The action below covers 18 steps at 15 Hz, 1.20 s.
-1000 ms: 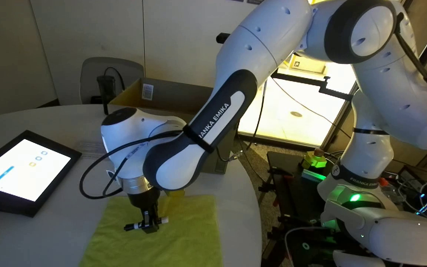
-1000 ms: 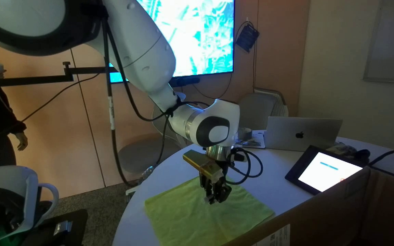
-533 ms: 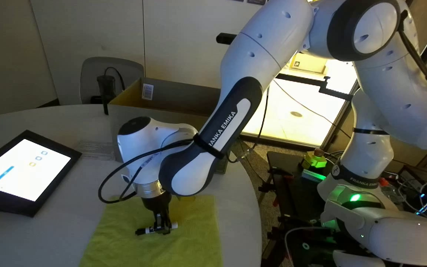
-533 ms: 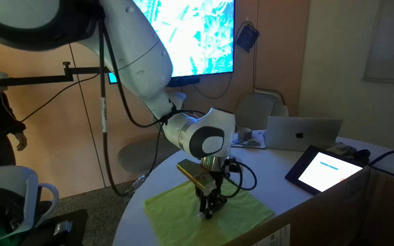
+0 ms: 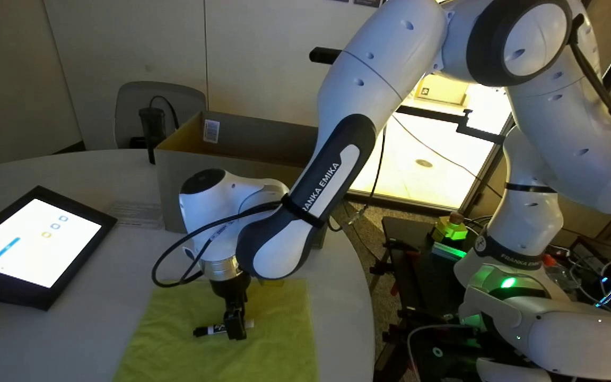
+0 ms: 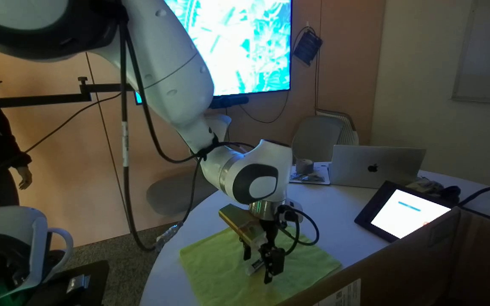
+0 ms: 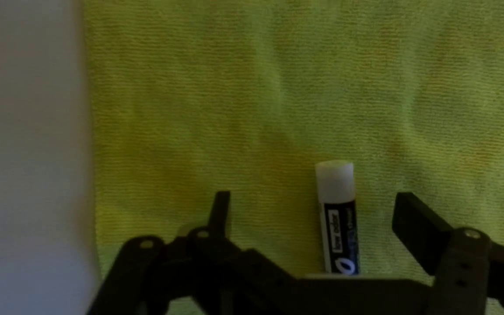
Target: Put the marker on the towel, fold the towel, and then put the folded towel in the box
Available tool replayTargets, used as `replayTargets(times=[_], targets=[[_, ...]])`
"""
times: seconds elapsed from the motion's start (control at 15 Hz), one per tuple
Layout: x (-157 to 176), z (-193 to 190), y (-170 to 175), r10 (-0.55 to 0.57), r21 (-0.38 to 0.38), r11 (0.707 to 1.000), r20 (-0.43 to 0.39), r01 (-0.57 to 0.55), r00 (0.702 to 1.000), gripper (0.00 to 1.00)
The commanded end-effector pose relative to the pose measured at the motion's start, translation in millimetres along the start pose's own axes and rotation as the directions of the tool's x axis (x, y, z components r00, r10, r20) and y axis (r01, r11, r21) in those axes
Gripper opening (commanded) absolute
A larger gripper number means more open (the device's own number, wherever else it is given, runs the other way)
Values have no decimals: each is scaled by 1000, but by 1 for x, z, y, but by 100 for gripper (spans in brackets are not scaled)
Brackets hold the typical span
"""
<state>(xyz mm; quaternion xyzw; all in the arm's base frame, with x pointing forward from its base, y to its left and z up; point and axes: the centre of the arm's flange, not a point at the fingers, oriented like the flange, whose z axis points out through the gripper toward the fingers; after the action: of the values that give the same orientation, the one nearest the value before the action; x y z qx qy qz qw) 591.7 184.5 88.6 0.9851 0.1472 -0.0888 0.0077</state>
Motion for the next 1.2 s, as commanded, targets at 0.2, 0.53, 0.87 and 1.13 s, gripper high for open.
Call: replayTargets(times=[0.2,0.53,0.87,1.13], targets=[[-48,-57,-9,9,68,998,-10,-8,1000,100],[-78,-60,15,115,93,989,-11,-113,993,100],[-89,-40,51,271,111,958,-52,-265,961,100],[-89,-21,75,409,131,910,-136,-393,902,100]])
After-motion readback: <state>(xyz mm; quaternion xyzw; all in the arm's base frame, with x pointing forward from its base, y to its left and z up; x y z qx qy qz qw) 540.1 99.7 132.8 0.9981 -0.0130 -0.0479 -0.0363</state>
